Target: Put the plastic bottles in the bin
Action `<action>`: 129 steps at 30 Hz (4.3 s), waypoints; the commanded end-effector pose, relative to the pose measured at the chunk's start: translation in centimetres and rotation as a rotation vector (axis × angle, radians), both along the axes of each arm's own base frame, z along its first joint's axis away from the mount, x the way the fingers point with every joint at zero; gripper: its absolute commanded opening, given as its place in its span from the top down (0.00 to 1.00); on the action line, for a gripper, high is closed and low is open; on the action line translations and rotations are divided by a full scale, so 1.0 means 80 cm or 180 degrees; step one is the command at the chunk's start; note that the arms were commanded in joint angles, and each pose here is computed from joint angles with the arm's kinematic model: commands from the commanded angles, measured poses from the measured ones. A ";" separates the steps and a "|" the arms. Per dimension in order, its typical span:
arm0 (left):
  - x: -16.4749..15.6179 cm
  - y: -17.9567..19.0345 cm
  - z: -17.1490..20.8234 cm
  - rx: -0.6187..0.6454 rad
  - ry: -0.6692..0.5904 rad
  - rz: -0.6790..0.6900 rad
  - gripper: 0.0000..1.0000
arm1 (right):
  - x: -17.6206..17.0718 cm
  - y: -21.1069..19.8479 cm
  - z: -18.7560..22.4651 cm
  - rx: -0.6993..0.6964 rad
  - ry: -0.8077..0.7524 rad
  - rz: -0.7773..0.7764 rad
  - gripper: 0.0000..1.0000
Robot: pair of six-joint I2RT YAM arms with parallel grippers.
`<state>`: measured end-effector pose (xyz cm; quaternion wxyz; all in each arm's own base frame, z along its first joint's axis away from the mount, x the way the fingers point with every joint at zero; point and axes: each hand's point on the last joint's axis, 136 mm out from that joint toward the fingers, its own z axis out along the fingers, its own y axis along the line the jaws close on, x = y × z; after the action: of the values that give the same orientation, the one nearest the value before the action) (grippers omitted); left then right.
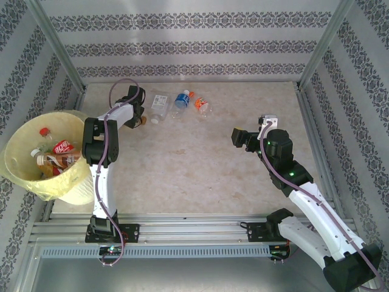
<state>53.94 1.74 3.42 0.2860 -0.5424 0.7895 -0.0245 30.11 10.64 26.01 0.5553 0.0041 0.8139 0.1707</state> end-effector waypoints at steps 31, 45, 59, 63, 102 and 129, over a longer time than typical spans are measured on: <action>-0.074 -0.136 0.160 0.0556 -0.0402 -0.2144 0.52 | 0.009 0.040 0.011 0.0326 -0.0164 0.0475 0.02; -0.104 -0.180 0.279 0.0252 -0.1120 -0.2817 0.52 | 0.021 0.067 0.019 0.0534 -0.0243 0.0671 0.02; -0.160 -0.152 0.393 0.0576 -0.1393 -0.2905 0.51 | 0.026 0.072 0.021 0.0525 -0.0289 0.0695 0.02; -0.180 -0.129 0.416 0.0752 -0.1300 -0.2790 0.51 | 0.029 0.073 0.023 0.0518 -0.0303 0.0702 0.02; -0.360 0.192 0.399 0.1108 -0.0187 -0.0341 0.49 | 0.051 0.102 0.020 0.0517 -0.0179 0.0846 0.02; -0.325 0.152 0.409 0.0593 -0.0901 -0.0661 0.00 | 0.041 0.092 0.022 0.0493 -0.0217 0.0767 0.02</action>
<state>27.25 14.70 34.76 0.4081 -0.4379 0.8007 -0.0247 33.77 17.98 26.86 0.5441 -0.0571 0.7822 0.2981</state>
